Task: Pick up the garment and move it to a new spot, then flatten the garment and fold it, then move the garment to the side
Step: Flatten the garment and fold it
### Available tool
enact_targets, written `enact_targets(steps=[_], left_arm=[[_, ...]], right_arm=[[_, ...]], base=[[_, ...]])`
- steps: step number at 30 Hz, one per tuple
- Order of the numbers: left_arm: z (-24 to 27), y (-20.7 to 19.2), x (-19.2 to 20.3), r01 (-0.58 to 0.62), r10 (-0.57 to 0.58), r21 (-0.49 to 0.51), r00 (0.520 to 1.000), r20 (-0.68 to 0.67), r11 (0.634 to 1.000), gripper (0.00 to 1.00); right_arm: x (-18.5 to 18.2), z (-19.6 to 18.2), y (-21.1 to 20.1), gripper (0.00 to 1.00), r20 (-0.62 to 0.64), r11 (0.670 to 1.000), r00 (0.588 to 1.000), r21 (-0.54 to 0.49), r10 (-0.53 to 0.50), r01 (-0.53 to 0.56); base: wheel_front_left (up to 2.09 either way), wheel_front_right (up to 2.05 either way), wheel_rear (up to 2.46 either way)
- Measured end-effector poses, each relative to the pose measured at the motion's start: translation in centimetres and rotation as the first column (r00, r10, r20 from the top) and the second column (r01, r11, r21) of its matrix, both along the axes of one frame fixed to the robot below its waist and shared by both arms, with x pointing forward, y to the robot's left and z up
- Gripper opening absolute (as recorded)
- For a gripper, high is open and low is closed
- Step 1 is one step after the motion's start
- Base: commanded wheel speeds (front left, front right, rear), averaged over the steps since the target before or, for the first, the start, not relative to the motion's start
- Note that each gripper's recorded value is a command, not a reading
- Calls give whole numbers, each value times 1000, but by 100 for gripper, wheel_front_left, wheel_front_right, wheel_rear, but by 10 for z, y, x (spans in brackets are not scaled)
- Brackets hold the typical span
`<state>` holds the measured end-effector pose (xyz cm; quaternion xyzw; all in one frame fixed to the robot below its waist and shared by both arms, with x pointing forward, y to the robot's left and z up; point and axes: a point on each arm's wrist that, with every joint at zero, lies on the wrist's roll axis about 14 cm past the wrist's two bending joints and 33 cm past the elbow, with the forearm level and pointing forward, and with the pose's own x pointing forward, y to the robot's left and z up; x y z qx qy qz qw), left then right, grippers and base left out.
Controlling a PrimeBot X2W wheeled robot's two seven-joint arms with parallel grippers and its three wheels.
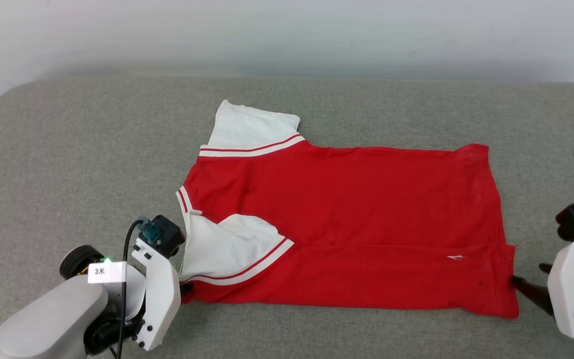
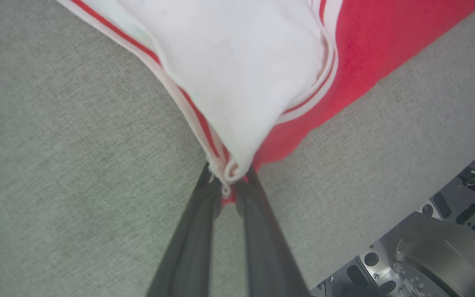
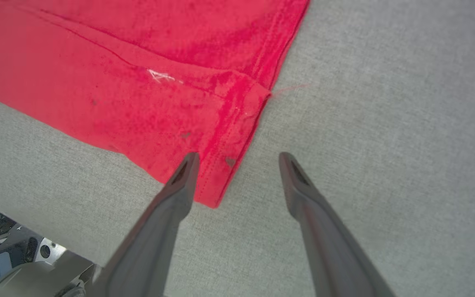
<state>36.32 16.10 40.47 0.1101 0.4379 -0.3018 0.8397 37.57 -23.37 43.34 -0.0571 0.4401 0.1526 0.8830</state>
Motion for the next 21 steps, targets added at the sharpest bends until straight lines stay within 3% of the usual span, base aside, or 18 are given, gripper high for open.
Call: enact_targets(steps=[18, 19, 20, 21], left_arm=[[-16, 1, 12, -11, 11, -10, 1000, -8, 1000, 0], [-17, 1, 13, -12, 12, -10, 1000, -8, 1000, 0], [-17, 1, 13, -12, 12, -10, 1000, -7, 1000, 0], [-17, 1, 13, -12, 11, -10, 1000, -5, 1000, 0]], right_arm=[[-18, -80, 16, 100, -225, 1000, 974, 8, 1, 1], [-18, -81, 17, 67, -226, 1000, 974, 12, 3, 0], [-19, -82, 18, 23, -225, 1000, 974, 13, 6, -3], [-19, -82, 18, 0, -218, 1000, 976, 17, 7, -3]], base=[[0, 0, 0], [0, 0, 0], [0, 0, 0], [0, 0, 0]])
